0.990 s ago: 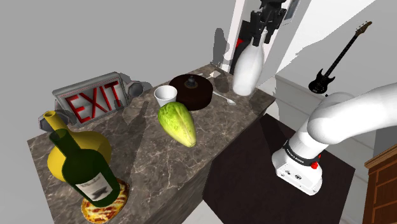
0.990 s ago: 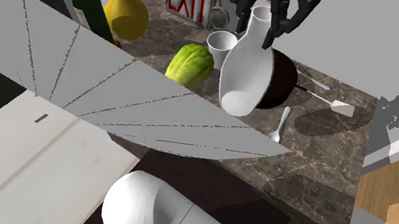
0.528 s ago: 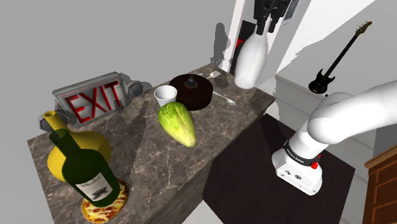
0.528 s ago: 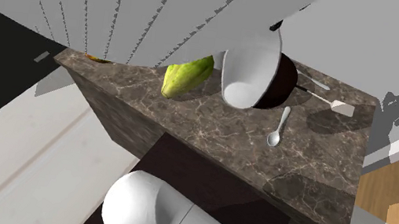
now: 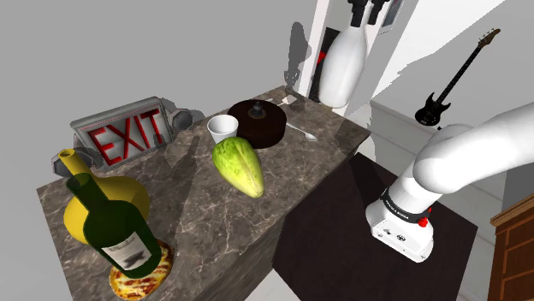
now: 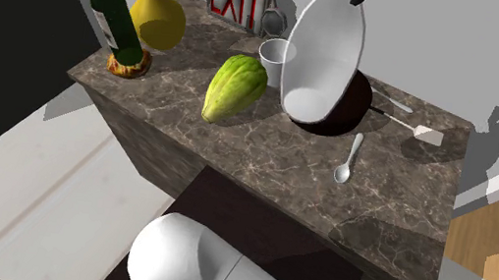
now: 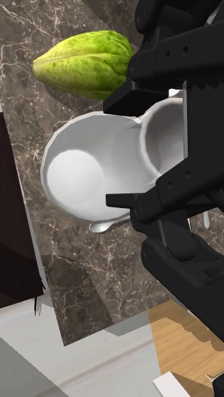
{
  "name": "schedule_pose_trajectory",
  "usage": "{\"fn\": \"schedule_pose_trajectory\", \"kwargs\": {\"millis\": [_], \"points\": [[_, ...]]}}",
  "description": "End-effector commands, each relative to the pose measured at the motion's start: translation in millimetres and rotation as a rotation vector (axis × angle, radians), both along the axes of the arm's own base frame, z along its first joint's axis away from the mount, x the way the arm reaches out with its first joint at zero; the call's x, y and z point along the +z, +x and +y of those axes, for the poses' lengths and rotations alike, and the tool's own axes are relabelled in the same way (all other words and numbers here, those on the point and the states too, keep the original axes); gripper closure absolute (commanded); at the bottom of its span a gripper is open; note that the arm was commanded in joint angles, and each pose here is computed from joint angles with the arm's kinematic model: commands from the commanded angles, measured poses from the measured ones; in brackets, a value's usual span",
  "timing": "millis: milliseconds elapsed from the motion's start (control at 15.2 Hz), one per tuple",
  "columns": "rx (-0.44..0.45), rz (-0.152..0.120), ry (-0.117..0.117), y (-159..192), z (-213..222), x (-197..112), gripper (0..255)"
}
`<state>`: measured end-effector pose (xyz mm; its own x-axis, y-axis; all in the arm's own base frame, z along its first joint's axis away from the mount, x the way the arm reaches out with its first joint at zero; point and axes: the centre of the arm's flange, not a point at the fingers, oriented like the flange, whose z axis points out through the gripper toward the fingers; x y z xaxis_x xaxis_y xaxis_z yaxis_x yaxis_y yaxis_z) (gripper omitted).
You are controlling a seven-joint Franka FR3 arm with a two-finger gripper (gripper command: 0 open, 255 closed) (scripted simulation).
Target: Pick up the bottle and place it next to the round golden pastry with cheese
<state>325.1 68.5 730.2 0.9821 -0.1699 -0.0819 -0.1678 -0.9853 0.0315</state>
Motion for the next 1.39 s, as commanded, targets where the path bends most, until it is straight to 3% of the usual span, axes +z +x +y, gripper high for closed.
{"fn": "schedule_pose_trajectory", "kwargs": {"millis": [0,132,1320], "points": [[0.0,0.0,0.0,-1,0,11,255],[0.0,0.0,0.0,-1,0,19,255],[0.0,0.0,0.0,68,206,-77,255]]}}
